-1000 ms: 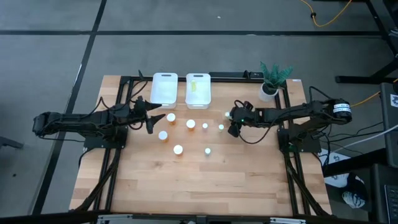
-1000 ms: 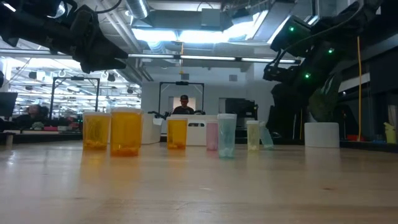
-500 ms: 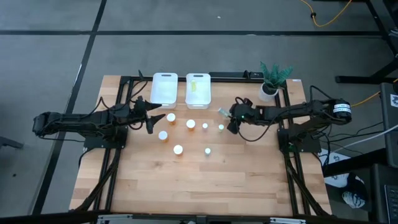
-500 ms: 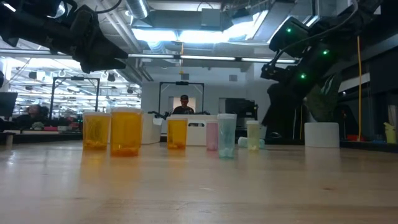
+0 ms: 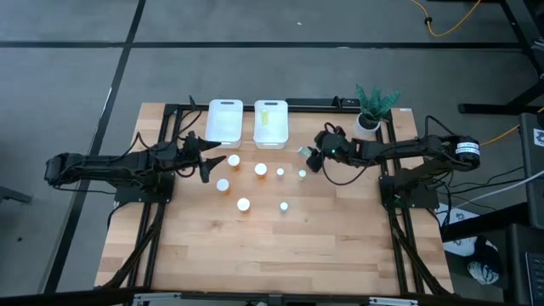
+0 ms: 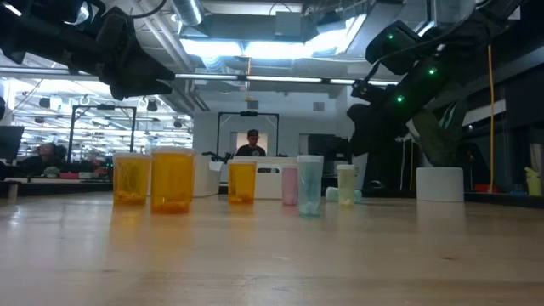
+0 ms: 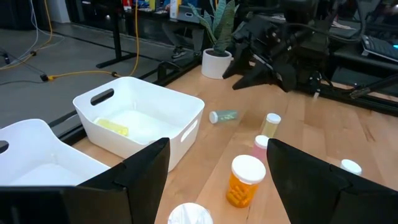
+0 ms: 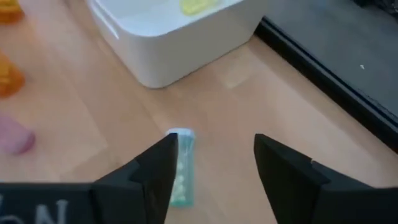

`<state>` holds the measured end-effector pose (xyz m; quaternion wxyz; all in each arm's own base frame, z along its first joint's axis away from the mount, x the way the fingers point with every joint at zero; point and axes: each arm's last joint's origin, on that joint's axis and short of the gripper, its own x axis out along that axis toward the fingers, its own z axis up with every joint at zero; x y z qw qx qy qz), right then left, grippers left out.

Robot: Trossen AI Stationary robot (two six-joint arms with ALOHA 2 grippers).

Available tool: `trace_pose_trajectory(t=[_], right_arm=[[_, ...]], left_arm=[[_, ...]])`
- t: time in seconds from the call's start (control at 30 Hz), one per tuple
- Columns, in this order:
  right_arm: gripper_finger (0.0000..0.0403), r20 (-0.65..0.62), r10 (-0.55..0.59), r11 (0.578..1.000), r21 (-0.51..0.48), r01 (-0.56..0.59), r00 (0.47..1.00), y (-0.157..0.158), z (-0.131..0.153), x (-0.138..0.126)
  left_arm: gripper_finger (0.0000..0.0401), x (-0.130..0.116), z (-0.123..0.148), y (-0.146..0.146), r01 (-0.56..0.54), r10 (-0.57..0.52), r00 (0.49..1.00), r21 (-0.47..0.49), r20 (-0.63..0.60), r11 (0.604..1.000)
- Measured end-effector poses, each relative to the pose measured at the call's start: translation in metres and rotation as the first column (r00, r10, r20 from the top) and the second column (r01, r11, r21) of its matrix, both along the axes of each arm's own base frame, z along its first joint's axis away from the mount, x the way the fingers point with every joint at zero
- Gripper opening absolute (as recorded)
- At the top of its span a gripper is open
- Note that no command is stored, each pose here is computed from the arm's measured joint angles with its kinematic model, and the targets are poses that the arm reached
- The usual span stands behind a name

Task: Pick and place medicine bottles into bin by pill shape (circle, oval)
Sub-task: Put the small blue pill bottle into the right white bin

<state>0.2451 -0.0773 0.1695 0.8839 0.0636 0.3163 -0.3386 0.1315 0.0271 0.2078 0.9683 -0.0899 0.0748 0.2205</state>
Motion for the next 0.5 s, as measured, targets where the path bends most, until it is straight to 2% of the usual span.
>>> trace_pose_trajectory(t=[0.17, 0.27, 0.33, 0.5], right_arm=[[0.0229, 0.083, -0.002, 1.0, -0.004, 0.002, 0.997, -0.005, 0.004, 0.005], [0.0224, 0.116, 0.021, 0.991, 0.129, -0.036, 0.993, -0.017, 0.005, 0.008], [0.022, 0.092, 0.028, 0.978, 0.203, -0.046, 0.995, -0.026, 0.002, 0.01], [0.0214, 0.031, 0.019, 0.985, 0.17, -0.025, 0.999, -0.043, 0.006, 0.019]], left_arm=[[0.026, 0.0, 0.0, 0.0, 0.0, 0.0, 1.0, 0.0, -0.001, 1.0], [0.026, 0.0, 0.0, 0.0, 0.001, -0.001, 1.0, 0.0, 0.0, 1.0], [0.026, 0.0, 0.0, 0.0, 0.0, 0.0, 1.0, 0.0, 0.0, 1.0], [0.026, 0.0, 0.0, 0.0, 0.0, 0.0, 1.0, 0.0, 0.0, 1.0]])
